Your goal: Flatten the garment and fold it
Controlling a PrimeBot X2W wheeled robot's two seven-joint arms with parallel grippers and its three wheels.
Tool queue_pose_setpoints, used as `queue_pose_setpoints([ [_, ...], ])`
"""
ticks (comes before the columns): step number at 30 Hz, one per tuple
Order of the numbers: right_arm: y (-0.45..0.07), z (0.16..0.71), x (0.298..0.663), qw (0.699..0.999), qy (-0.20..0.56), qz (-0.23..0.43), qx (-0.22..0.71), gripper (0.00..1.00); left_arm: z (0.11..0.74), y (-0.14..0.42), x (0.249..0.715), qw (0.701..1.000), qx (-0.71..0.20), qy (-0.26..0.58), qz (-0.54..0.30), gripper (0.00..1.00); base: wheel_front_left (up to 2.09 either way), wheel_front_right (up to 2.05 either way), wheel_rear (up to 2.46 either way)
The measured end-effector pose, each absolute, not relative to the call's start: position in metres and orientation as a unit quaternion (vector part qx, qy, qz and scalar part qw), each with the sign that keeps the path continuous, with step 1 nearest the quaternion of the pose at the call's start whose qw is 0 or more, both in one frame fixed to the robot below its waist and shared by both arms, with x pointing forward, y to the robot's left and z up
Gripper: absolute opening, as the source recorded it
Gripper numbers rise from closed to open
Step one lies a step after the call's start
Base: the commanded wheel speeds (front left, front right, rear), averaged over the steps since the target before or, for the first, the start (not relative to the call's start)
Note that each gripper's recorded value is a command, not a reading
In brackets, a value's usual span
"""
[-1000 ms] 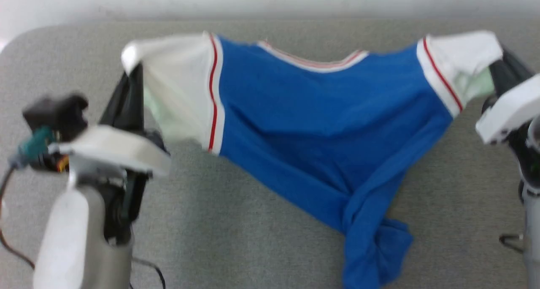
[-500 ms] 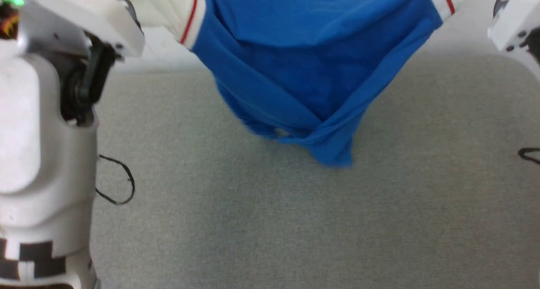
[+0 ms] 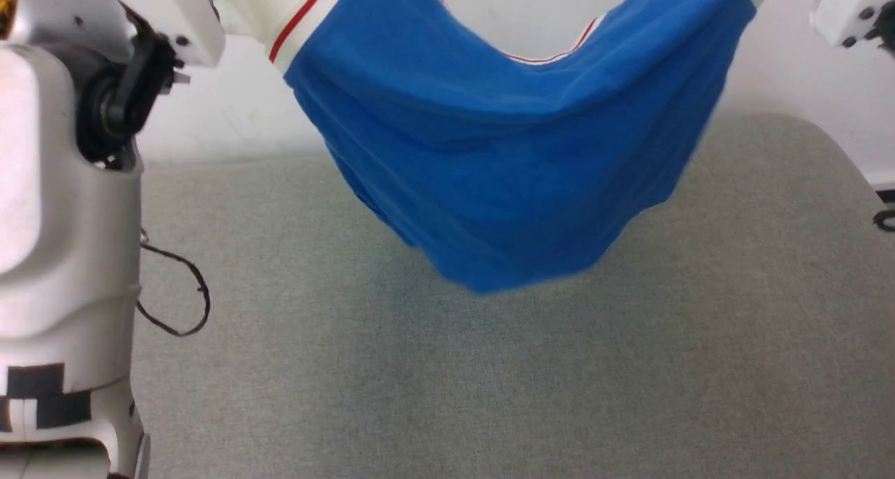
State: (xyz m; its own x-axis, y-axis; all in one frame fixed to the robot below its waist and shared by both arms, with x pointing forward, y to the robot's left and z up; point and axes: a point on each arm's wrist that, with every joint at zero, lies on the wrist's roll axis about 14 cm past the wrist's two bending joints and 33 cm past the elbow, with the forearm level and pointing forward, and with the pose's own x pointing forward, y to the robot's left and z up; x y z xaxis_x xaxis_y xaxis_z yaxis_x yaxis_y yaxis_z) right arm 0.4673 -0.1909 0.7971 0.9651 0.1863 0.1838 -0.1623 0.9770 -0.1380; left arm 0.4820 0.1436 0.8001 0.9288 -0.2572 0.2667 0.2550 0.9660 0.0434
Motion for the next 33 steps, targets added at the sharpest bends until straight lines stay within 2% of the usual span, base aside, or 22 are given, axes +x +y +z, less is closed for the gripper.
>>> queue_pose_setpoints([
  [4, -0.193, 0.788, 0.482, 0.993, -0.066, 0.088, -0.053, 0.0, 0.8, 0.14, 0.495, 0.984, -0.002, -0.116, -0.134, 0.0, 0.0, 0.0, 0.0],
  [10, -0.191, 0.775, 0.522, 0.995, -0.03, 0.078, -0.056, 0.0, 0.804, 0.146, 0.534, 0.989, -0.014, -0.109, -0.103, 0.0, 0.0, 0.0, 0.0],
  [23, -0.178, 0.781, 0.633, 0.991, -0.07, 0.056, -0.104, 0.0, 0.834, 0.137, 0.626, 0.966, -0.038, -0.248, -0.068, 0.0, 0.0, 0.0, 0.0],
  [29, -0.174, 0.764, 0.675, 0.984, -0.082, 0.055, -0.146, 0.0, 0.813, 0.147, 0.66, 0.956, -0.054, -0.282, -0.054, 0.0, 0.0, 0.0, 0.0],
  [33, -0.174, 0.723, 0.702, 0.982, -0.066, 0.062, -0.163, 0.0, 0.777, 0.146, 0.683, 0.954, -0.056, -0.284, -0.073, 0.0, 0.0, 0.0, 0.0],
])
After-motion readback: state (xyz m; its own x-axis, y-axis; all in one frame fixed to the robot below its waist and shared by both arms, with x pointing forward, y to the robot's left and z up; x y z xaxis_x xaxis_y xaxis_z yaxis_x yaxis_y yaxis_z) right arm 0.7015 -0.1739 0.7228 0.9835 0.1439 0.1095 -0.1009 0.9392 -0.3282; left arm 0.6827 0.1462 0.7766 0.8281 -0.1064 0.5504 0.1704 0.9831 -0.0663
